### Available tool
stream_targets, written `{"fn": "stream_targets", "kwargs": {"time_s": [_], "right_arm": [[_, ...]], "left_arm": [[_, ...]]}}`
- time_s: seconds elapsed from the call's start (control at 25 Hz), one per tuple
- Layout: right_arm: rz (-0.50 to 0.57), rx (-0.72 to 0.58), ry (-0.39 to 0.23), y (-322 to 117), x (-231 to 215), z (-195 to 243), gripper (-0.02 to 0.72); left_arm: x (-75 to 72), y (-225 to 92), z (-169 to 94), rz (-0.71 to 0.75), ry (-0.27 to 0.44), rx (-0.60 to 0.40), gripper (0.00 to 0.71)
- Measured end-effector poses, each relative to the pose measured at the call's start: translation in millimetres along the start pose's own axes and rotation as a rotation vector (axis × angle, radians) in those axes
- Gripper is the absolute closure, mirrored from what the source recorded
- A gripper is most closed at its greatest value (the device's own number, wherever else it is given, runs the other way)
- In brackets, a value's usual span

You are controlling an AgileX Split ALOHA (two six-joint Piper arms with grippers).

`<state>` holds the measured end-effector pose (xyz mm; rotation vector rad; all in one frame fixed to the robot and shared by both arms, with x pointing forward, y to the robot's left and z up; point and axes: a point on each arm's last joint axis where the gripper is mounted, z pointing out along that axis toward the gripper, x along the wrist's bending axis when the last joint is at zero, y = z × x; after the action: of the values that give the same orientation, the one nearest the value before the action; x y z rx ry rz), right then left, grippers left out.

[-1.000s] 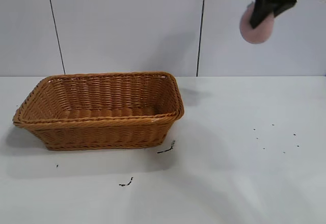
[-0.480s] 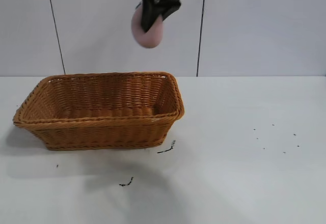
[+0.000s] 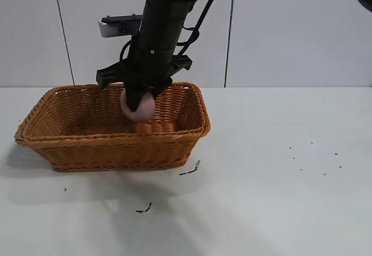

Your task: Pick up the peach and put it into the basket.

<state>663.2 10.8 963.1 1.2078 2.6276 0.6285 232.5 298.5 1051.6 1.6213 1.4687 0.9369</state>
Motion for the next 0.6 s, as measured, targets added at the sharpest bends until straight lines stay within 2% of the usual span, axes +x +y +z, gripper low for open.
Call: {"fn": "stream_targets", "kwargs": {"time_s": [0.16, 0.28, 0.6], "right_arm": [[0.018, -0.016, -0.004, 4, -6, -18, 0.015], [0.068, -0.037, -0.022, 7, -26, -32, 0.015], [0.296, 0.018, -0.121, -24, -145, -53, 0.014]], "left_arm": [[0.0, 0, 0, 0.000, 0.000, 0.000, 0.018], [0.0, 0, 0, 0.000, 0.000, 0.000, 0.018], [0.0, 0, 0, 0.000, 0.000, 0.000, 0.018]]}}
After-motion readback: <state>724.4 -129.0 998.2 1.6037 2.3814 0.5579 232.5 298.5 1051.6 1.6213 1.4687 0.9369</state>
